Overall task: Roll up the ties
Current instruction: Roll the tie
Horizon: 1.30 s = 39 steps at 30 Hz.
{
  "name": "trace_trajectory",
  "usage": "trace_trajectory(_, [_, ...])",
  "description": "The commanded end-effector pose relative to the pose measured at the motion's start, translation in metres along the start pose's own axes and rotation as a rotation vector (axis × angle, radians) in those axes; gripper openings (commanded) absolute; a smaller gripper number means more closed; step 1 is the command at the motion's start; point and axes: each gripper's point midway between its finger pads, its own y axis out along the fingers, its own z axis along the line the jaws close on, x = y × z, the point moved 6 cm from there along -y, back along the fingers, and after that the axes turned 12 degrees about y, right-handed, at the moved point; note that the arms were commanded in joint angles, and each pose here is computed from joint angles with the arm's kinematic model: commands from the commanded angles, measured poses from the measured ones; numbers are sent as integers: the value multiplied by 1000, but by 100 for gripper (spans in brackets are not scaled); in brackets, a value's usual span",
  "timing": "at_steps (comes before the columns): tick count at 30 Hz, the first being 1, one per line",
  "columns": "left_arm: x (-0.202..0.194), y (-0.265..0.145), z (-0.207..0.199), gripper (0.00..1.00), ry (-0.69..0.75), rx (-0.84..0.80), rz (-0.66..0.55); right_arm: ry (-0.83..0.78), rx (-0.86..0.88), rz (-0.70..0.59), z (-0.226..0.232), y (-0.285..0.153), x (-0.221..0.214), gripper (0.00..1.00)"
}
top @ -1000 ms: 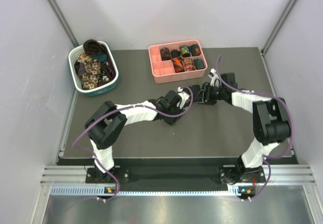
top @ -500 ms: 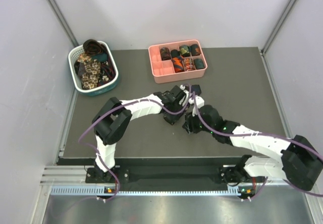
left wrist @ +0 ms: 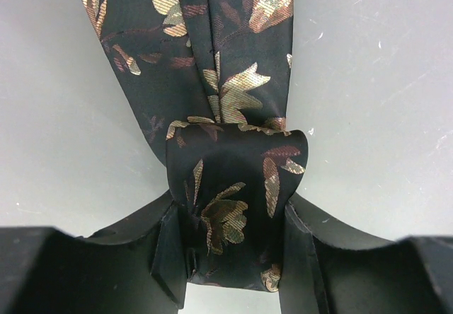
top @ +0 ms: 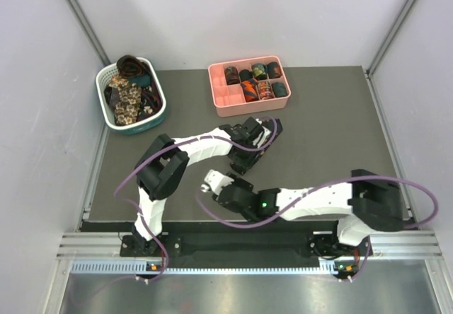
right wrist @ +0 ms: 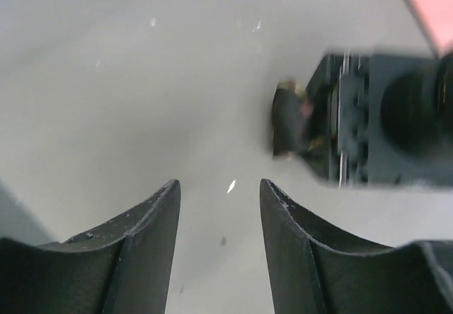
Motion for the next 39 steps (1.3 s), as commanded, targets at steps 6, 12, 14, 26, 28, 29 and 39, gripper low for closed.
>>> trace_trajectory(6, [-48,14,-34,28,-37,-171,266,-322,-286,98,-3,42,22,54])
trace_trajectory(12, [-48,14,-34,24,-42,-177,309,-399,-376,176,-13,69,25,56])
trace_trajectory(14, [-46,14,-35,22,-43,-184,315,-424,-410,196,-15,77,24,57])
trace_trajectory(26, [-42,13,-37,12,-51,-216,361,-435,-492,340,-34,99,4,59])
trace_trajectory(28, [-41,12,-38,11,-49,-224,365,-430,-505,353,-37,101,1,59])
trace_trajectory(29, [-42,13,-38,11,-50,-224,371,-438,-513,365,-38,103,-3,59])
trace_trajectory(39, [-39,6,-38,3,-53,-237,396,-471,-565,453,-47,110,-29,58])
